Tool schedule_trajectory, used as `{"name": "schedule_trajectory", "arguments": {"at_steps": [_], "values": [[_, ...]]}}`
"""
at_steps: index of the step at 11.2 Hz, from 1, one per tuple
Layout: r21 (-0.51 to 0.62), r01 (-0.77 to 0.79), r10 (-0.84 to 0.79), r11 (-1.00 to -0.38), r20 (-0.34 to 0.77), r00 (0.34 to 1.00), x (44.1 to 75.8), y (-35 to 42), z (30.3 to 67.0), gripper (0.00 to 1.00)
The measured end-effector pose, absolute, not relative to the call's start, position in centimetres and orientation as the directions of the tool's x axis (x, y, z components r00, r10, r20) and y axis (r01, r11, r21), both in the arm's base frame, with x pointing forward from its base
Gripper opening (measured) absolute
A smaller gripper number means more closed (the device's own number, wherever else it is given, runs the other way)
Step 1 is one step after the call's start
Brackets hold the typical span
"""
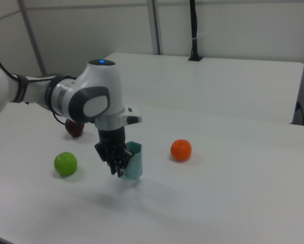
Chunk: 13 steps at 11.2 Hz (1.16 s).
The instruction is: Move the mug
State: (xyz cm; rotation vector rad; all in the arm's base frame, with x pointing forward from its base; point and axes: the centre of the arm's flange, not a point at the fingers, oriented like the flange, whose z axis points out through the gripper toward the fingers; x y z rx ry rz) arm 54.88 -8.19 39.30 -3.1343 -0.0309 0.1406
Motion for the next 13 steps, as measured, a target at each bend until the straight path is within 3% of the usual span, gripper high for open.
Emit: {"name": "schedule_trajectory", "arguments": {"at_steps": [7,8,9,13], "values": [[-0.007,0.029,0.030,-1.000,-0.103,0.994,54.0,-7.6,36.6,0.24],[-0.007,0.029,0.030,-1.000,-0.103,0.994,54.0,-7.5,36.6,0.28],[-0.007,0.029,0.030,-1.000,-0.103,0.994,54.1,-7.5,36.5,0.39],[-0.005,0.030,0.030,-1.000,-0.089,0.996,54.2,-7.6,37.2,0.98]]}}
